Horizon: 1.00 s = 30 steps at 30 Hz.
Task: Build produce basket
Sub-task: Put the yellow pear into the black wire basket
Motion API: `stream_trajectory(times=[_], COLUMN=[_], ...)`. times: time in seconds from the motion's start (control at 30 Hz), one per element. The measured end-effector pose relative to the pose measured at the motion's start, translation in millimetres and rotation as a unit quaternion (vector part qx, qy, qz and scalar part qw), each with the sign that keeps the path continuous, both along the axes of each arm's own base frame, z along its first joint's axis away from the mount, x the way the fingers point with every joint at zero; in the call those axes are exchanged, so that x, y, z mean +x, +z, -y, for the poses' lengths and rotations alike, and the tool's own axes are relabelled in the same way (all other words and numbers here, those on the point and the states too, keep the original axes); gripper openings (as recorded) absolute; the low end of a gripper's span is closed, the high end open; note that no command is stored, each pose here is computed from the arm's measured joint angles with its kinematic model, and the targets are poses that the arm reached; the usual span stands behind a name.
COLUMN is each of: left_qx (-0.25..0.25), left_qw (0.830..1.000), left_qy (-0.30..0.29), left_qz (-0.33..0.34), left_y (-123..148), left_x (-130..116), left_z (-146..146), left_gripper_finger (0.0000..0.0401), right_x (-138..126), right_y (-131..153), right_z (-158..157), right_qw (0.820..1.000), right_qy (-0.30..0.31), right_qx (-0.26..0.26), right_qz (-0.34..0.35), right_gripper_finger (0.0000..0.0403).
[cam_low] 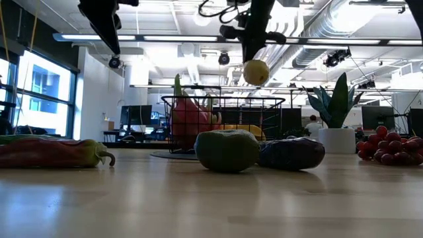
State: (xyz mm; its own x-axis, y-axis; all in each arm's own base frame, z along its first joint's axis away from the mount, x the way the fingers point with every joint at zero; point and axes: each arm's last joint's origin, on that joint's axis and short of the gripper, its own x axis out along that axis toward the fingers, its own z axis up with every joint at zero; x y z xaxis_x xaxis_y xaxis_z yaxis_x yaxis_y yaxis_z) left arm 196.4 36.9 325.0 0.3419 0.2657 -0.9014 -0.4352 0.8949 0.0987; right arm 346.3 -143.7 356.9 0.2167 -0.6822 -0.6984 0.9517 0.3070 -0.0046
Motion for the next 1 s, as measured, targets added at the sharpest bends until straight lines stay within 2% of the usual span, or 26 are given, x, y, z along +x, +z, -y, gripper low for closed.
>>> stream_trajectory(times=[0.5,0.77,1.0], left_qx=[0.000,-0.018,-0.022], left_qw=[0.998,0.998,0.998], left_qy=[0.057,0.062,0.060], left_qz=[0.000,0.004,0.004], left_y=[0.0,-0.2,-0.3], left_x=[-5.5,-6.7,-7.0], left_z=[-22.1,-26.1,-26.9], left_gripper_finger=[0.0172,0.0172,0.0172], right_x=[40.1,50.1,54.8], right_y=[-72.0,-102.8,-120.5], right_z=[14.8,17.2,18.0], right_qw=[0.997,0.993,0.990], right_qy=[-0.039,-0.073,-0.092], right_qx=[0.016,0.031,0.021], right_qz=[-0.067,-0.085,-0.106], right_gripper_finger=[0.0000,0.0000,0.0000])
